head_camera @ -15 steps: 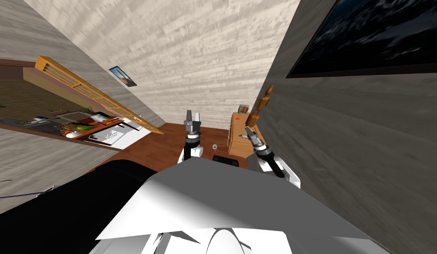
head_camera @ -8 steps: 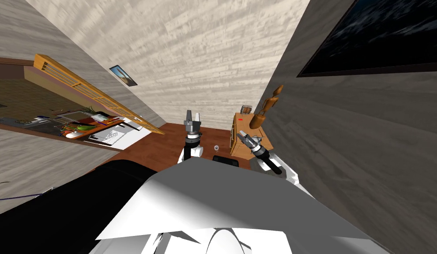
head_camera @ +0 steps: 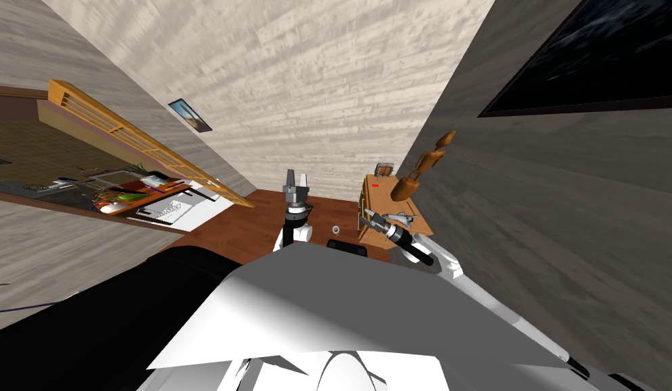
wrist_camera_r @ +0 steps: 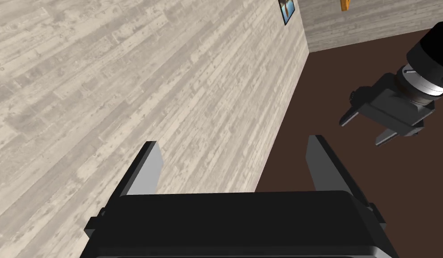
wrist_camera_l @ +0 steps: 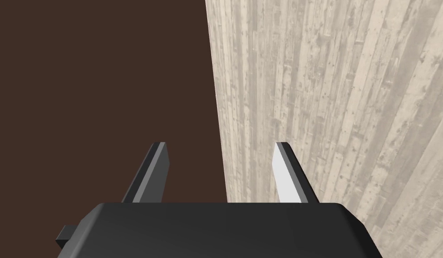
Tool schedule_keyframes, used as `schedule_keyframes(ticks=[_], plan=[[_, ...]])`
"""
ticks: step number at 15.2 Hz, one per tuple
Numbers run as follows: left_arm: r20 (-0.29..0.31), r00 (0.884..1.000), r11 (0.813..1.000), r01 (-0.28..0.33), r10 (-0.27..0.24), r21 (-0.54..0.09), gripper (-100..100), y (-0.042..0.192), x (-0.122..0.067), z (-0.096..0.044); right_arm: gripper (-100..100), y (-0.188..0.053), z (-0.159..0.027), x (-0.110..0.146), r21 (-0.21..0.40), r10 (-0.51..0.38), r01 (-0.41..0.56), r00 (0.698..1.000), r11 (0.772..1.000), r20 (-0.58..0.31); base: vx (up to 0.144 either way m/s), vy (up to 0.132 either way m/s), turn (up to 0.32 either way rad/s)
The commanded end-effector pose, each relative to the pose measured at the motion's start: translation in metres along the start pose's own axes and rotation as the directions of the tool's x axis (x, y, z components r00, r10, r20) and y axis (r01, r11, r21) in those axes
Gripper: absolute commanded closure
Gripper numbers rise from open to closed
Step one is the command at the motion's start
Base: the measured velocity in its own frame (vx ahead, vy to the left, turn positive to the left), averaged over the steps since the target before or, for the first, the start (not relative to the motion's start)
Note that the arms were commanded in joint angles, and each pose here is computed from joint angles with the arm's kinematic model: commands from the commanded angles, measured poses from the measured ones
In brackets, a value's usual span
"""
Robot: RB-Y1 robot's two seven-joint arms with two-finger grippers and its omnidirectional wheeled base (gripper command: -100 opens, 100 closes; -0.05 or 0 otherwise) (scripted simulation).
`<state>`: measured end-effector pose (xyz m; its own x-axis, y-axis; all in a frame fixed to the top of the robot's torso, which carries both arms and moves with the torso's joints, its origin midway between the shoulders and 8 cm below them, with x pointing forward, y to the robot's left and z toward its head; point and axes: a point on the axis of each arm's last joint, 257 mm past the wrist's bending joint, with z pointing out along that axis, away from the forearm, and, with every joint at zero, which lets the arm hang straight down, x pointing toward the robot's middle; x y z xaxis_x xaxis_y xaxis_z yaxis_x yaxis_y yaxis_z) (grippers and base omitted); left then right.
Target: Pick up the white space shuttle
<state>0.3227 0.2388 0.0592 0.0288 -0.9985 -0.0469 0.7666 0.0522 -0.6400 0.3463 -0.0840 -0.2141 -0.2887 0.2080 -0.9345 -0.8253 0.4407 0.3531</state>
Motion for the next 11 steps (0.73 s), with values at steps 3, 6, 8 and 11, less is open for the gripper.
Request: schedule_keyframes(ticks=[3, 6, 8, 11], plan=[[0.000, 1.000, 1.000, 0.000, 0.000, 0.000, 0, 0.000, 0.000, 0.000, -100, -0.014, -0.020, 0.047, -0.026, -0.099, 0.096, 0.978, 0.995, -0.186, 0.064, 0.125, 0.012], [0.000, 1.000, 1.000, 0.000, 0.000, 0.000, 0, 0.000, 0.000, 0.000, -100, -0.024, -0.042, 0.076, -0.052, -0.163, 0.154, 0.938, 0.987, -0.307, 0.089, 0.139, 0.007], [0.000, 1.000, 1.000, 0.000, 0.000, 0.000, 0, 0.000, 0.000, 0.000, -100, -0.036, -0.059, 0.093, -0.070, -0.207, 0.195, 0.898, 0.978, -0.387, 0.061, 0.093, 0.005], [0.000, 1.000, 1.000, 0.000, 0.000, 0.000, 0, 0.000, 0.000, 0.000, -100, -0.048, -0.084, 0.114, -0.102, -0.260, 0.241, 0.838, 0.965, -0.480, 0.077, 0.103, 0.009]])
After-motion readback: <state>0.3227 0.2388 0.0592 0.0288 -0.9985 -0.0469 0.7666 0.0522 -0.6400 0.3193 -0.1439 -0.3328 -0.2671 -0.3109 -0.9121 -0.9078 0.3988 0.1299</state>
